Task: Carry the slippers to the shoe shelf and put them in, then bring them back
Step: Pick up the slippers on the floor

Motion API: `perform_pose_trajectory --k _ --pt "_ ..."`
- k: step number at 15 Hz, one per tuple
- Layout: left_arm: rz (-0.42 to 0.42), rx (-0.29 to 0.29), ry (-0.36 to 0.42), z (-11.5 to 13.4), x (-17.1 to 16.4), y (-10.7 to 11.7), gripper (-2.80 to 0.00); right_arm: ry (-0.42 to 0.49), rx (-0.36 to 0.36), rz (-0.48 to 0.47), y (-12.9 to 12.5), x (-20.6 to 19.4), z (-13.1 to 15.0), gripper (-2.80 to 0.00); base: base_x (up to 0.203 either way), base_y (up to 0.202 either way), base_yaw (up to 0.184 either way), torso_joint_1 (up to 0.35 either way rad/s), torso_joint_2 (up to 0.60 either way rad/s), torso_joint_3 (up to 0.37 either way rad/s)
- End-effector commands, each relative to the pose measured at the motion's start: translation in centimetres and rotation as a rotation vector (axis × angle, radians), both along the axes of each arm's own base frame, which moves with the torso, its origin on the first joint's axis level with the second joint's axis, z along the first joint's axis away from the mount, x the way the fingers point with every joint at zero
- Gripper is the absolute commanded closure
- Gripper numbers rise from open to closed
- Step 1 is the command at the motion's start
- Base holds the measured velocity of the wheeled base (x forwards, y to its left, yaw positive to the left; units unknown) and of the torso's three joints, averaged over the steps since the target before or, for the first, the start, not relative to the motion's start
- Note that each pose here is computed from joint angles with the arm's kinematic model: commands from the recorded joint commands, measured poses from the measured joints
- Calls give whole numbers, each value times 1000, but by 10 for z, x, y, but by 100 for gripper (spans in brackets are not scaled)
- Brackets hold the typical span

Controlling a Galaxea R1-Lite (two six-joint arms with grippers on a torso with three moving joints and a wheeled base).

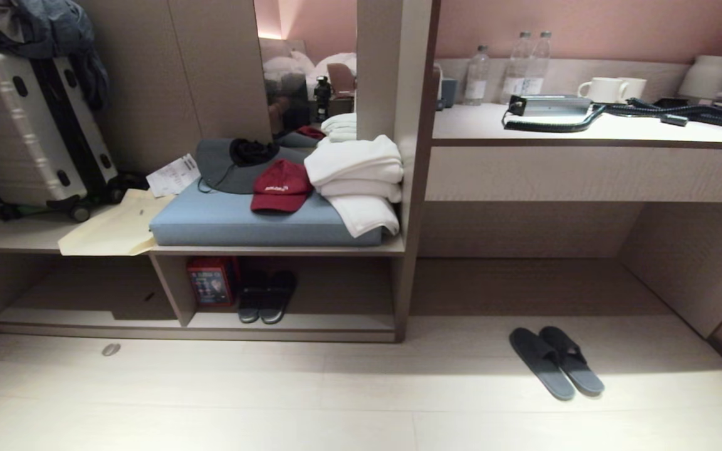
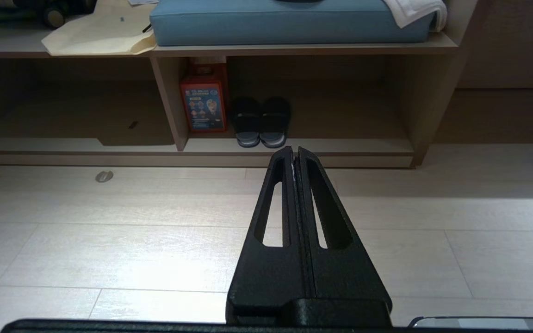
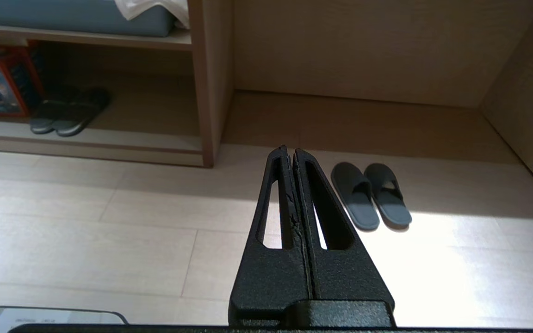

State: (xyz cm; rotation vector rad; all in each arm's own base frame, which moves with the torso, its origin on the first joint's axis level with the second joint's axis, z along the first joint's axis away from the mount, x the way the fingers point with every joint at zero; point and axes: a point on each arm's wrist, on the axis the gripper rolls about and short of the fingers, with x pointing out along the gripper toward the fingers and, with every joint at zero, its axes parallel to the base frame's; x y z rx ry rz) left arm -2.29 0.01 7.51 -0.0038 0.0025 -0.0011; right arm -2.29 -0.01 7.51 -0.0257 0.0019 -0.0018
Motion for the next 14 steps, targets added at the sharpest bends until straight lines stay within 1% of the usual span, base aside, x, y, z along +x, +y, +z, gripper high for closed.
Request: perform_pose_trajectory --k 1,14 --pt "1 -1 2 0 0 0 0 -2 0 0 0 0 0 0 196 0 0 7 2 5" --pt "1 -1 2 0 0 0 0 -2 -2 0 0 0 0 0 194 0 0 2 2 3"
